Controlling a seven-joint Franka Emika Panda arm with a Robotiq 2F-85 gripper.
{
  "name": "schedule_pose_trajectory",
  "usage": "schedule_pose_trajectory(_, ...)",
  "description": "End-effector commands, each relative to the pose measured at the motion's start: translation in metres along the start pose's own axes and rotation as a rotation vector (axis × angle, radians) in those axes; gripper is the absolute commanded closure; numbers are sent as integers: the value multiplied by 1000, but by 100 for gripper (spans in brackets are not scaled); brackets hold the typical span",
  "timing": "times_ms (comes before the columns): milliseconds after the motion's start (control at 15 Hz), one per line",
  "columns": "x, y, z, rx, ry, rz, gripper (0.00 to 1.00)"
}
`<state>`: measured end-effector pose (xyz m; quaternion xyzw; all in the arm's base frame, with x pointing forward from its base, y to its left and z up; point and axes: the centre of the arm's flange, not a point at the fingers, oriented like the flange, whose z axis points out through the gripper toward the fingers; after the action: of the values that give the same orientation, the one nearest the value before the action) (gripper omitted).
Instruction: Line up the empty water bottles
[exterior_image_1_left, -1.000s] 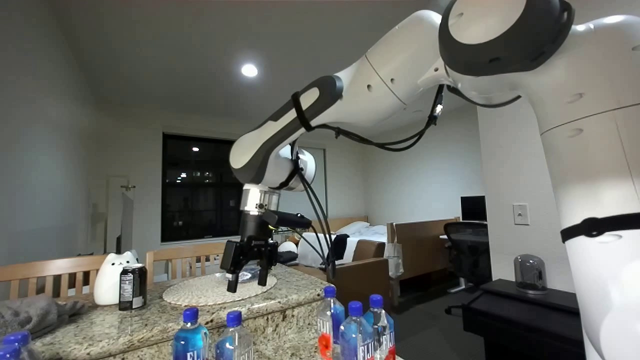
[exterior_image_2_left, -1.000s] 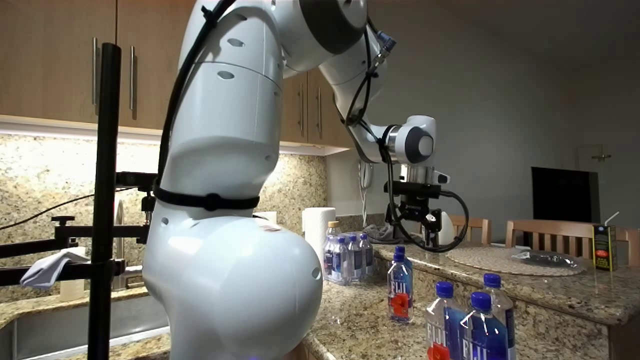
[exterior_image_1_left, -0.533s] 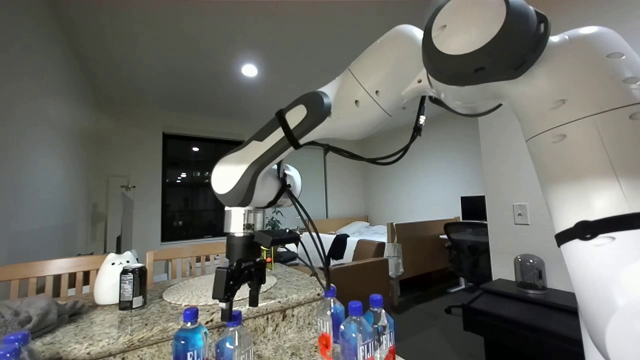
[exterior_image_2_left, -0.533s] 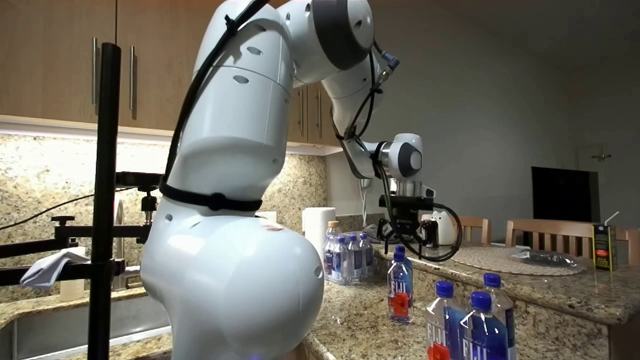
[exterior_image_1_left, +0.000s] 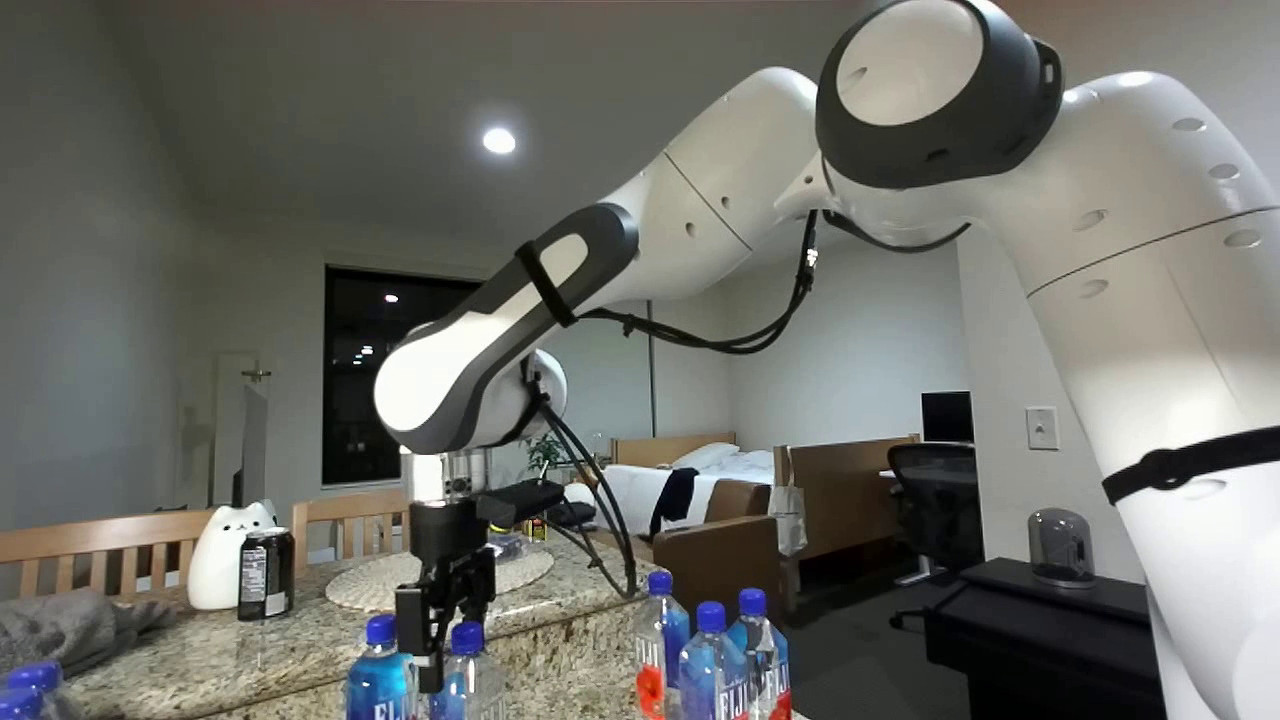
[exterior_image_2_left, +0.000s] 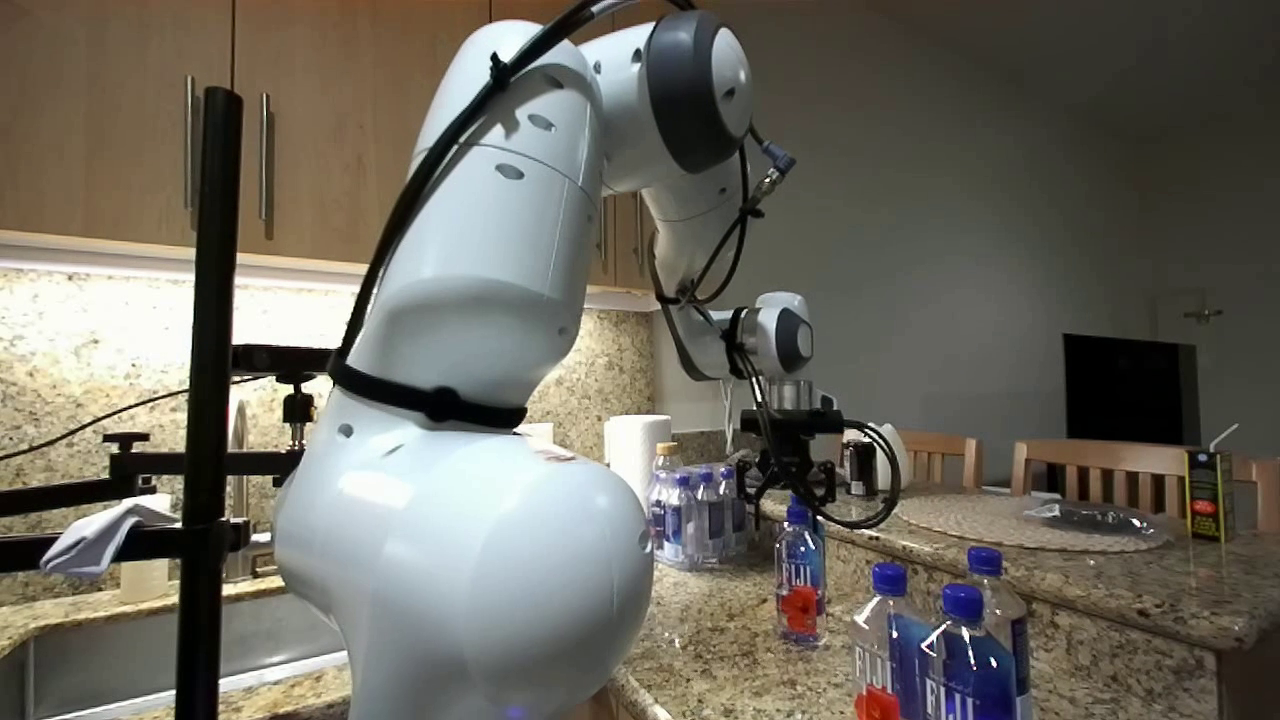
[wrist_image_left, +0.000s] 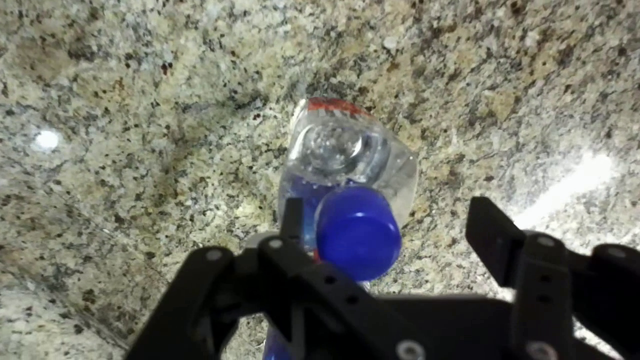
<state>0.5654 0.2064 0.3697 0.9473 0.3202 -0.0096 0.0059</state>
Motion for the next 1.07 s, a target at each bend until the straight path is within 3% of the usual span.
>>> schedule_pose_trajectory(0, 7, 3, -4, -45, -16, -3, 47)
schedule_pose_trajectory(133, 7, 8, -8, -59, -14, 12, 54)
schedule_pose_trajectory(200, 6, 10, -8, -62, -14, 19, 16)
schedule_pose_trajectory(333, 5, 12, -9, -66, -16, 25, 19)
schedule_pose_trajectory(533, 2, 13, -12, -64, -16, 31, 3)
schedule_pose_trajectory(667, 1, 13, -13, -60, -17, 32, 0)
schedule_pose_trajectory(733, 0, 12, -13, -60, -19, 33, 0)
schedule_pose_trajectory(800, -1, 12, -13, -57, -19, 33, 27)
schedule_pose_trajectory(867, -1, 11, -13, -56, -21, 34, 26)
schedule_pose_trajectory(1000, -2, 11, -14, -50, -20, 34, 39)
